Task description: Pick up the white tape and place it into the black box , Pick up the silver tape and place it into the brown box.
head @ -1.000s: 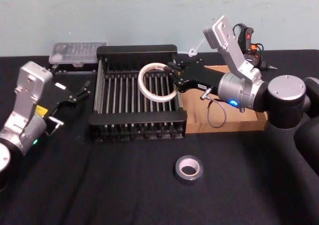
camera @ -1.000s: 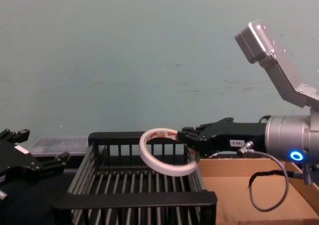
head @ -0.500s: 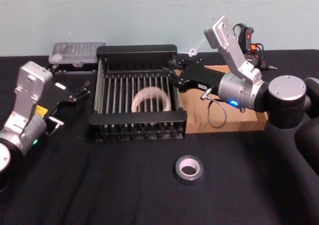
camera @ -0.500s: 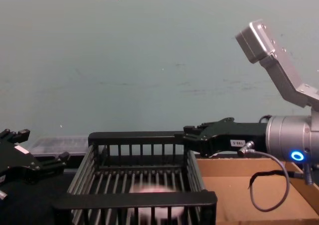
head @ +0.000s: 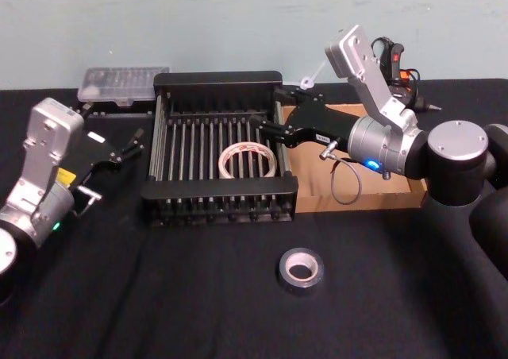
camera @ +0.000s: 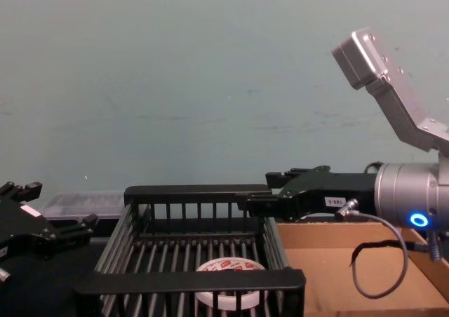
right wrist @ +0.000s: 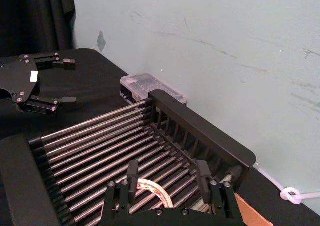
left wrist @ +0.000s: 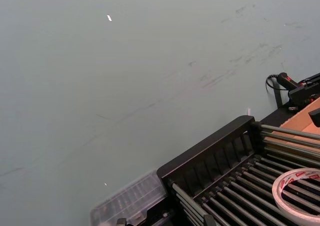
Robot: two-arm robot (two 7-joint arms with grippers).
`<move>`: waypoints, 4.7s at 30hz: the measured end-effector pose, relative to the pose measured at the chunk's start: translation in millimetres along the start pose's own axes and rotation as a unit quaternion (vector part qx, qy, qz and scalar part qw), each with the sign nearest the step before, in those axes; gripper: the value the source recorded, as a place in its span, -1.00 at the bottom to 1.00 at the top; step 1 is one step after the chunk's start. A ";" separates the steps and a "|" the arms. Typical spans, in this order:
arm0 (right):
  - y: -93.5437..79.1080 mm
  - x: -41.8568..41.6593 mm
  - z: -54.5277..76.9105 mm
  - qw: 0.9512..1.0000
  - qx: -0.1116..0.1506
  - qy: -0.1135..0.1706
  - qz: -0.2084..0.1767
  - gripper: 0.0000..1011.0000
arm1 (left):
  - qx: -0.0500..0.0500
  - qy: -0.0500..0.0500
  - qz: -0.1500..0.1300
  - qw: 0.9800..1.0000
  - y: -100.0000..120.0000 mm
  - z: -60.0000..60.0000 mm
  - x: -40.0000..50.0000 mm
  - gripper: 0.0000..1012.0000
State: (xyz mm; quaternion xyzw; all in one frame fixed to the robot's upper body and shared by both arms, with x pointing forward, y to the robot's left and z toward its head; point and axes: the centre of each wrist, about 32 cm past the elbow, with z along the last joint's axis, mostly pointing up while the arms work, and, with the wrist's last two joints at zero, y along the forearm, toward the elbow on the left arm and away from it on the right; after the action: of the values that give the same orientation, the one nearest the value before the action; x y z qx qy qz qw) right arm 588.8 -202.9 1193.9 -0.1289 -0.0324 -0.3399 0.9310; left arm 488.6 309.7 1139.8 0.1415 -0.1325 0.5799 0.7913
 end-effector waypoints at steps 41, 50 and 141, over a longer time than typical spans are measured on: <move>-37.6 -9.1 16.7 1.000 0.000 0.012 -0.007 0.98 | 0.000 0.000 0.000 1.000 0.0 0.0 0.0 0.98; -72.5 -20.8 16.2 1.000 -0.009 0.013 -0.011 0.98 | 0.000 0.000 0.000 1.000 0.0 0.0 0.0 0.98; -108.8 -63.7 -27.4 0.970 -0.208 0.103 0.066 0.98 | 0.000 0.000 0.000 1.000 0.0 0.0 0.0 0.98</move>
State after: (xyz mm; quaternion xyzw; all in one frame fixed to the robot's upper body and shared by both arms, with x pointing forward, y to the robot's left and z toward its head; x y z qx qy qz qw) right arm 469.4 -250.3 1181.7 -0.2861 0.1433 -0.2886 0.9024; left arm 488.6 309.7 1139.8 0.1415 -0.1325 0.5799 0.7913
